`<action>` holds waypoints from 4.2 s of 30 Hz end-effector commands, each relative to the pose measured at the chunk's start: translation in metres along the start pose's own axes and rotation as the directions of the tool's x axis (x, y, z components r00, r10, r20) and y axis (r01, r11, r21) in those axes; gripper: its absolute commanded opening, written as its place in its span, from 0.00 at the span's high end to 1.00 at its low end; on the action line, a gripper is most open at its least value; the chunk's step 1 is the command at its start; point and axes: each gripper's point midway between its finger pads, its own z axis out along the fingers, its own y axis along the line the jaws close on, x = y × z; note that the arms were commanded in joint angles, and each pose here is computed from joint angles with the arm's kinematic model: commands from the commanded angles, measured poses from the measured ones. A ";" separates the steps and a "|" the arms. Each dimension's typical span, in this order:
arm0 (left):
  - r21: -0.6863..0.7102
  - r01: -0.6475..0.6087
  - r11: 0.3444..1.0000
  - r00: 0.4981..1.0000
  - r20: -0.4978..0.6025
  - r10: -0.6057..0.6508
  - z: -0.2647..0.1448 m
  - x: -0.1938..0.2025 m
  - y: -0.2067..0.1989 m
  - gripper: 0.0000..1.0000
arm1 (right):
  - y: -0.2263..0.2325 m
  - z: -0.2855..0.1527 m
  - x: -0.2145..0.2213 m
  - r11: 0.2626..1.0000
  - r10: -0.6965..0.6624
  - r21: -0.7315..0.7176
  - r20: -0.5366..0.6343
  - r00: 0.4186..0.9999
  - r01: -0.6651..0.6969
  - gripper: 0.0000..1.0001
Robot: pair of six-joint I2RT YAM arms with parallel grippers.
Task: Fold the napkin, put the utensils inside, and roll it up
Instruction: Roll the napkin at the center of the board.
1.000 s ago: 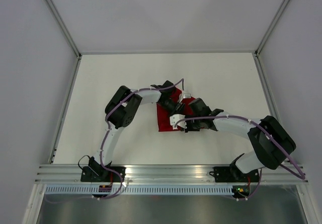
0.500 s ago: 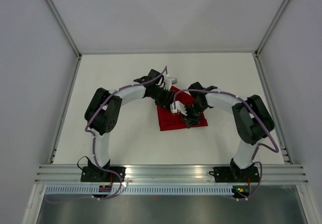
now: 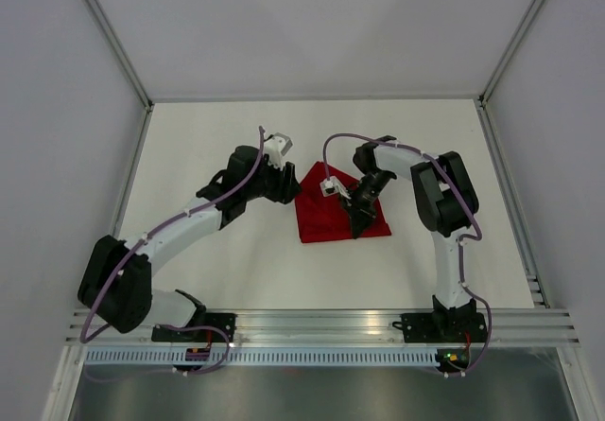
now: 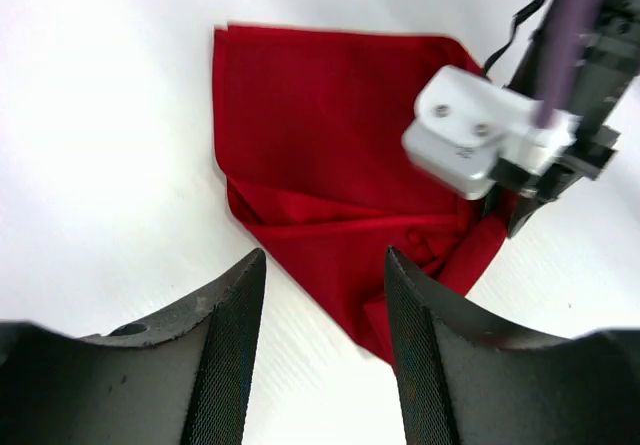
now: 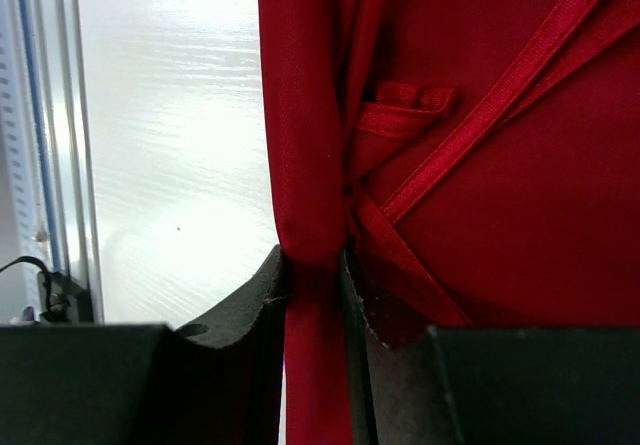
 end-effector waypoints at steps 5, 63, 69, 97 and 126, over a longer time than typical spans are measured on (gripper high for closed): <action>-0.135 -0.316 0.939 0.931 0.148 0.334 -0.009 -0.006 -0.041 0.42 | -0.009 0.011 0.016 0.997 0.021 -0.074 -0.047 0.999 -0.024 0.80; 0.432 -0.471 0.769 0.771 -0.222 0.597 0.099 0.189 -0.130 0.98 | -0.030 -0.081 -0.062 0.986 0.080 0.120 0.263 0.961 -0.115 0.45; 0.521 -0.249 0.816 0.844 -0.296 0.446 0.091 0.181 -0.120 0.98 | -0.039 -0.145 -0.069 0.943 0.049 0.267 0.479 0.876 -0.199 0.44; 0.480 0.458 0.748 0.633 -0.767 0.105 0.108 0.181 -0.114 0.98 | 0.006 -0.032 -0.011 0.585 -0.391 0.756 -0.056 0.919 0.295 0.30; 0.514 0.250 0.820 0.789 -0.600 0.136 0.108 0.101 -0.114 0.56 | 0.021 0.030 0.020 0.811 -0.272 0.492 -0.162 0.948 0.317 0.80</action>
